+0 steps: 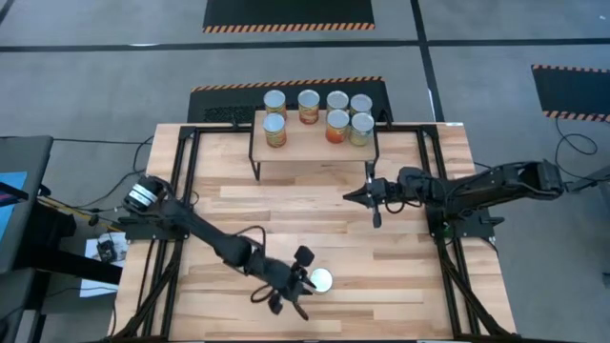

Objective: Pick and place cans onto a shelf
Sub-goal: Put the canned corn on the shelf

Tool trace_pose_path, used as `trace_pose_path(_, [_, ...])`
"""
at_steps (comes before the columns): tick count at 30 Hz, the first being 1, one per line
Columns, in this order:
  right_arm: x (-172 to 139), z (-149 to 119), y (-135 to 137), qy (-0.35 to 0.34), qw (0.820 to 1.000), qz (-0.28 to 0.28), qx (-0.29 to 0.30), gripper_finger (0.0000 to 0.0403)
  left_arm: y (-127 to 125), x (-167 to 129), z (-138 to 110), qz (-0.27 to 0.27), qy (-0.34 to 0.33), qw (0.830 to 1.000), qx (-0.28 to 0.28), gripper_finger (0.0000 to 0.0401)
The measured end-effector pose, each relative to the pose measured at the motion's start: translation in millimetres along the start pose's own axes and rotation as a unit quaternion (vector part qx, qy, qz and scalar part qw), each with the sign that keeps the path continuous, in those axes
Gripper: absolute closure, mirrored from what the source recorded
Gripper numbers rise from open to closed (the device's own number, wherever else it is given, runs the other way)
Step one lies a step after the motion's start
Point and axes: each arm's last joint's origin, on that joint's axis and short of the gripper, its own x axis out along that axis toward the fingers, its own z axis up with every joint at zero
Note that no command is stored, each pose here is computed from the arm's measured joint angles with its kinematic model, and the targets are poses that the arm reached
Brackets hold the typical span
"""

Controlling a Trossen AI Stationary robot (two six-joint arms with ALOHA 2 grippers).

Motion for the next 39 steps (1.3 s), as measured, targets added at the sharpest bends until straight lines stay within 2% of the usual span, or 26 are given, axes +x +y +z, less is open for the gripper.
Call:
trace_pose_path(4, [0.9, 0.9, 7.2, -0.003, 1.0, 0.016, -0.002, 0.0395, -9.6, 3.4, 0.4, 0.04, 0.026, 0.999, 0.017, 0.0312])
trace_pose_path(15, [2.3, 4.3, 23.0, -0.012, 1.0, 0.009, -0.006, 0.0394, -11.9, 13.3, -11.2, 0.054, 0.057, 0.997, 0.01, 0.0312])
trace_pose_path(18, [2.3, 5.9, 24.9, -0.02, 1.0, 0.011, -0.008, 0.0394, -10.1, 13.8, -12.7, 0.08, 0.07, 0.994, 0.02, 0.0331])
trace_pose_path(22, [2.3, 6.1, 25.8, -0.021, 1.0, 0.013, -0.011, 0.0394, -9.5, 14.5, -13.0, 0.072, 0.067, 0.995, 0.03, 0.0387])
trace_pose_path(27, [2.3, 5.8, 25.4, -0.02, 1.0, 0.012, -0.012, 0.0394, -6.6, 14.7, -12.1, 0.071, 0.069, 0.995, 0.027, 0.0399])
trace_pose_path(30, [2.3, 5.7, 25.4, -0.019, 1.0, 0.012, -0.012, 0.0394, -0.1, 8.1, -4.7, 0.074, 0.076, 0.994, 0.021, 0.04])
trace_pose_path(32, [2.3, 5.4, 25.9, -0.018, 1.0, 0.013, -0.012, 0.0393, 9.5, -1.3, 8.4, 0.095, 0.071, 0.993, 0.008, 0.04])
trace_pose_path(35, [2.3, 5.5, 26.8, -0.018, 1.0, 0.015, -0.012, 0.0393, 27.3, -24.7, 28.4, 0.133, 0.072, 0.988, -0.025, 0.0401])
trace_pose_path(39, [2.4, 5.9, 28.7, -0.02, 1.0, 0.02, -0.012, 0.0393, 46.7, -56.3, 39.8, 0.18, 0.088, 0.976, -0.087, 0.0401])
